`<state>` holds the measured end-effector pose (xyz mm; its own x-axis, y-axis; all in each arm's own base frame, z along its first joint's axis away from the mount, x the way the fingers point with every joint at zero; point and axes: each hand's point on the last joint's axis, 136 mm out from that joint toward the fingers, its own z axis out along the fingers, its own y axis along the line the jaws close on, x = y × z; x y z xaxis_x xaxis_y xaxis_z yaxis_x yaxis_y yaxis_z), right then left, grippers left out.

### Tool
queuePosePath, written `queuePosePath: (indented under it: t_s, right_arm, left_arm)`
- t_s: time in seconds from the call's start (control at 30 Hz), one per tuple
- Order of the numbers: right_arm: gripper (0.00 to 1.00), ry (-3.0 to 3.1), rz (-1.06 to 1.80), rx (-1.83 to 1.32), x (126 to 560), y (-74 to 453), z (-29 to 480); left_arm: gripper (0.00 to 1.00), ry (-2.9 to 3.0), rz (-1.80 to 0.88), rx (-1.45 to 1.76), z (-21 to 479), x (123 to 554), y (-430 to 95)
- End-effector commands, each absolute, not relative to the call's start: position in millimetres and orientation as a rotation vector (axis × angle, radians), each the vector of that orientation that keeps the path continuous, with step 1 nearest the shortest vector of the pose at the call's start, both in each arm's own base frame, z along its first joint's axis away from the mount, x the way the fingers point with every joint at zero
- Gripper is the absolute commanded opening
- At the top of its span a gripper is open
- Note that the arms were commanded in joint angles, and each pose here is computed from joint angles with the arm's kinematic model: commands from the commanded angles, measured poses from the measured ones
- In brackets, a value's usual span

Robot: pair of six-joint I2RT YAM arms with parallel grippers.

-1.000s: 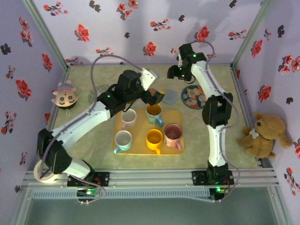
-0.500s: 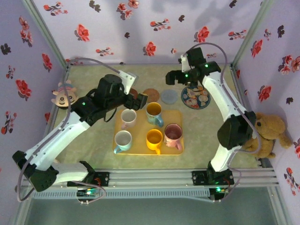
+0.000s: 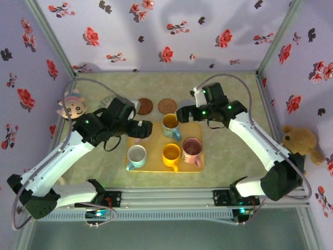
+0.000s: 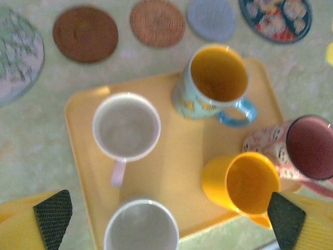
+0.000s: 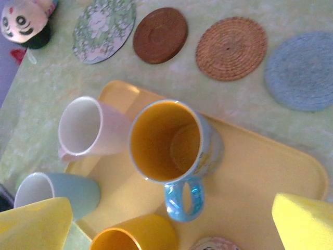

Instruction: Place the cup by the coaster

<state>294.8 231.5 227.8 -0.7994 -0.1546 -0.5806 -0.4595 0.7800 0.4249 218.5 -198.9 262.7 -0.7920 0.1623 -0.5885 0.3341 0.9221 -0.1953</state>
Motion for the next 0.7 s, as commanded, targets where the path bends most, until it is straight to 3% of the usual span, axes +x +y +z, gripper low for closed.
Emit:
queuePosePath:
  t_s: [0.0, 0.4, 0.67]
  right_arm:
    - [1.0, 2.37, 0.843, -0.471, 283.3, 243.2, 245.5]
    - [1.0, 2.294, 0.867, -0.424, 255.2, 248.4, 248.4]
    - [1.0, 2.283, 0.831, -0.511, 236.9, 242.7, 250.7]
  left_arm:
    - [1.0, 2.614, -0.338, 0.265, 242.5, 194.1, -181.9]
    - [1.0, 2.8, -0.202, 0.384, 222.6, 138.7, -140.6]
    - [1.0, 2.913, -0.233, 0.471, 209.4, 121.6, -146.9]
